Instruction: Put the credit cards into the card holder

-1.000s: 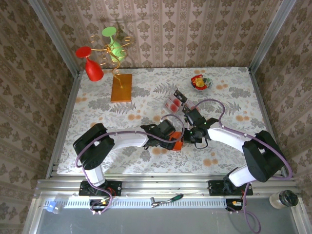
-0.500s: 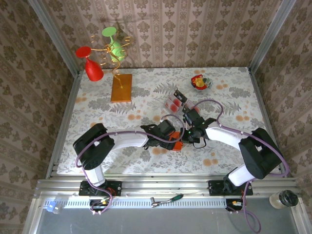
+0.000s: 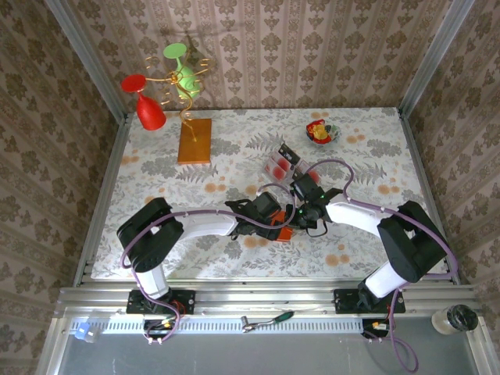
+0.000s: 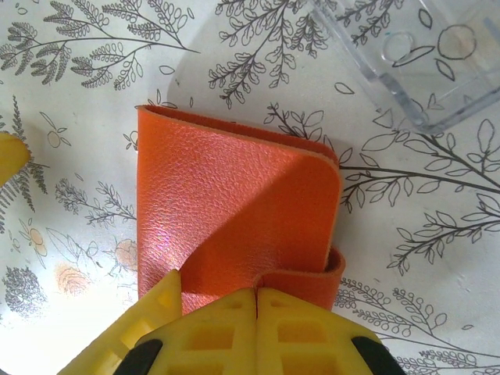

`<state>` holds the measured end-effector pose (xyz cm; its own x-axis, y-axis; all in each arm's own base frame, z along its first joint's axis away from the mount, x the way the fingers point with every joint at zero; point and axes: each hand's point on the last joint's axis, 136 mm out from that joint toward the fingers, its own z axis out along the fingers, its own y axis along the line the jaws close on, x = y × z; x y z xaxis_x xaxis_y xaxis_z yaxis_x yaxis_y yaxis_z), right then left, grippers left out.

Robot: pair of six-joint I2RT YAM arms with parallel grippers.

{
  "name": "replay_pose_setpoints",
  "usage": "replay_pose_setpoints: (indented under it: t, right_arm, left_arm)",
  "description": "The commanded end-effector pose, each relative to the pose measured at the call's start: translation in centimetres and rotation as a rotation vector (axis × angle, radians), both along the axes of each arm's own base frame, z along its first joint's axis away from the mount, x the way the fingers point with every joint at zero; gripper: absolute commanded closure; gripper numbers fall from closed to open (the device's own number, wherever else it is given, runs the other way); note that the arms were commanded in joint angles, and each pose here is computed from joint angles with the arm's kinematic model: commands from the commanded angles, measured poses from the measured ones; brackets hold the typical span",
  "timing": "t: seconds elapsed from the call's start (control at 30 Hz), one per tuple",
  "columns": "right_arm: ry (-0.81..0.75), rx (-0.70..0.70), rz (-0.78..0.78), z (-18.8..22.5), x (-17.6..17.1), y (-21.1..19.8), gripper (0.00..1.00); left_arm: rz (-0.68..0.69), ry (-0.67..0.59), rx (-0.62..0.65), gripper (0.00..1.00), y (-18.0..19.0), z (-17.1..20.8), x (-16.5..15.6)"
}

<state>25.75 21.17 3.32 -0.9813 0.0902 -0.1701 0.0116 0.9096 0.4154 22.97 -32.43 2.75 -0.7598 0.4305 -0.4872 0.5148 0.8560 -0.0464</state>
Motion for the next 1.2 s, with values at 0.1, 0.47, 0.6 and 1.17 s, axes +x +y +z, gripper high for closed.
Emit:
replay_pose_setpoints:
  t: [0.1,0.47,0.6,1.17]
  right_arm:
    - [0.049,-0.017,-0.019,-2.2,-1.3,-0.3,1.00]
    - [0.119,-0.105,-0.076,-4.9,-3.7,-3.0,1.00]
    - [0.131,-0.139,-0.102,-5.6,-4.5,-4.1,1.00]
    - [0.151,-0.189,-0.254,-6.7,-5.9,-7.7,1.00]
  left_arm:
    - [0.010,0.038,0.083,0.00,2.0,-1.9,-1.1]
    - [0.012,0.035,0.083,0.00,2.1,-1.7,-1.0]
    - [0.012,0.035,0.083,0.00,2.1,-1.6,-1.1]
    - [0.020,0.034,0.074,0.00,2.1,-1.5,-1.1]
